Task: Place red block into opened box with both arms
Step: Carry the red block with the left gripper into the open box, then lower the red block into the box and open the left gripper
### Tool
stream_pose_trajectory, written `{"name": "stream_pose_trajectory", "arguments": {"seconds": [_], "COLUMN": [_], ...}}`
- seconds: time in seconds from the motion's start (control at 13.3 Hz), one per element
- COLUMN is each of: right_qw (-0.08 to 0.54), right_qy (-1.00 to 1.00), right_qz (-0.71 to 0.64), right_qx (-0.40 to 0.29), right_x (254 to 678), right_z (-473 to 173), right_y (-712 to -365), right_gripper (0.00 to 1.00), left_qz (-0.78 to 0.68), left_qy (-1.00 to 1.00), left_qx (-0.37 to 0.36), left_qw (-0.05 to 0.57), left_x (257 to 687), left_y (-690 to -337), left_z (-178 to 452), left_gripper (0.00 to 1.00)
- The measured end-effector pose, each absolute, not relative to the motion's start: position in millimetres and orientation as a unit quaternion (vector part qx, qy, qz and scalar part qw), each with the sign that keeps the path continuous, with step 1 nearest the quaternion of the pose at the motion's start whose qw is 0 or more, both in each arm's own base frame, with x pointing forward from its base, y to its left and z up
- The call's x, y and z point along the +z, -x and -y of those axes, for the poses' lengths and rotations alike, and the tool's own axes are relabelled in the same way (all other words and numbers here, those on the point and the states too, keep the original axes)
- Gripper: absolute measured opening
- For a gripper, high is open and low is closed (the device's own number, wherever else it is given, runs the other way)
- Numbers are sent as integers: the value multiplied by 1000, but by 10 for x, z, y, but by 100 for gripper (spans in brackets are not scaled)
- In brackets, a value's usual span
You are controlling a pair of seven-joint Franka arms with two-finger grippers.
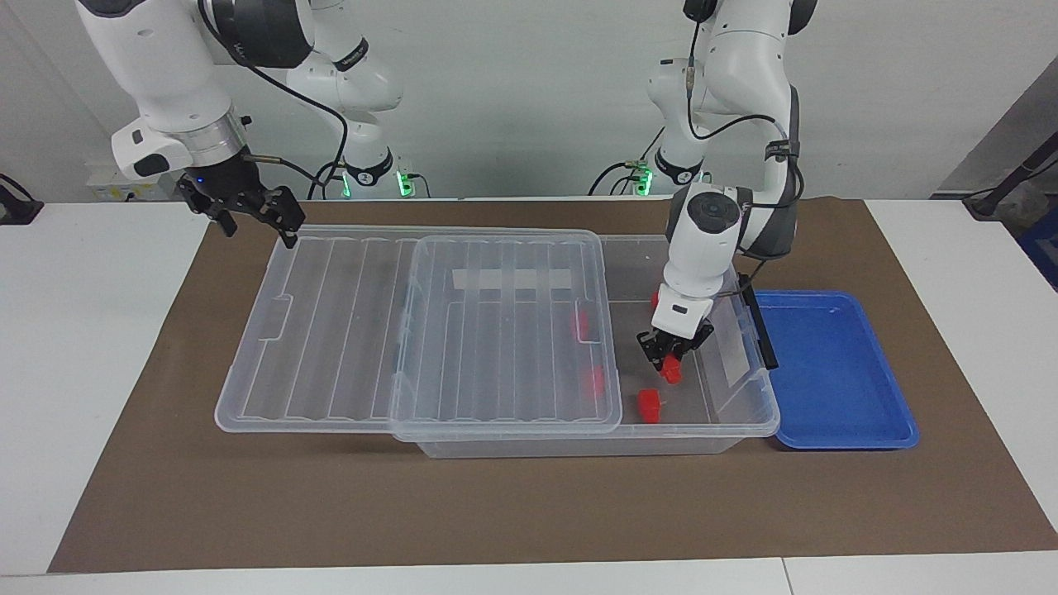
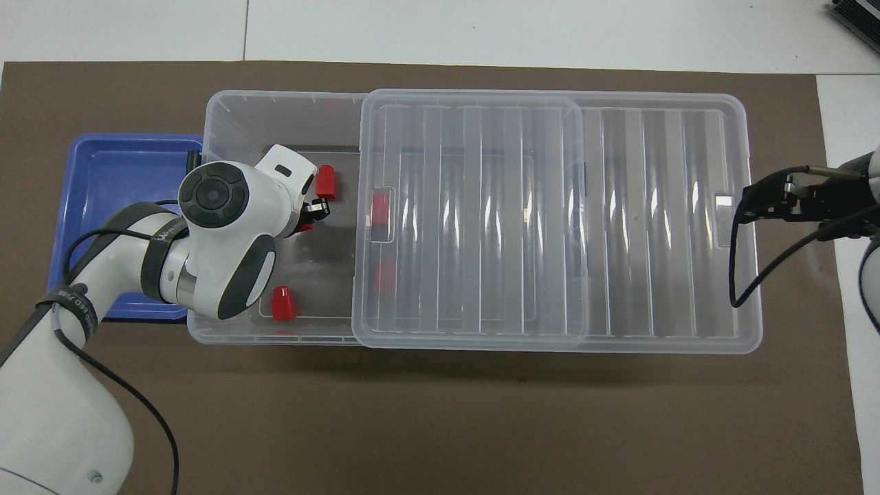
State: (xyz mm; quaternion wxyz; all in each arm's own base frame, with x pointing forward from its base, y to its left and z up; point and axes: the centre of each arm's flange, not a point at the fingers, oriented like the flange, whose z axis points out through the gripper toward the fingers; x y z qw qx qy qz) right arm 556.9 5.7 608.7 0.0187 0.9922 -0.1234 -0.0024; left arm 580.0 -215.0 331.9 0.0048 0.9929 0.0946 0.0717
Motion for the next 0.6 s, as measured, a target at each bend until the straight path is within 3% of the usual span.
{"name": "stream_pose_trajectory", "arguments": {"seconds": [0.6], "right_qw": [19], "right_qy": [-991], "right_qz": [133], "right_qx": [-6], "right_x": [6043], "right_z": [54], "right_y": [-5560], "right_gripper": [99], "left_qz": [-93], "left_qy": [-993], "left_qx": [78], "left_qw": [9], "left_x": [3144], "left_y": [-5715], "left_z": [2117], "left_gripper": [34]}}
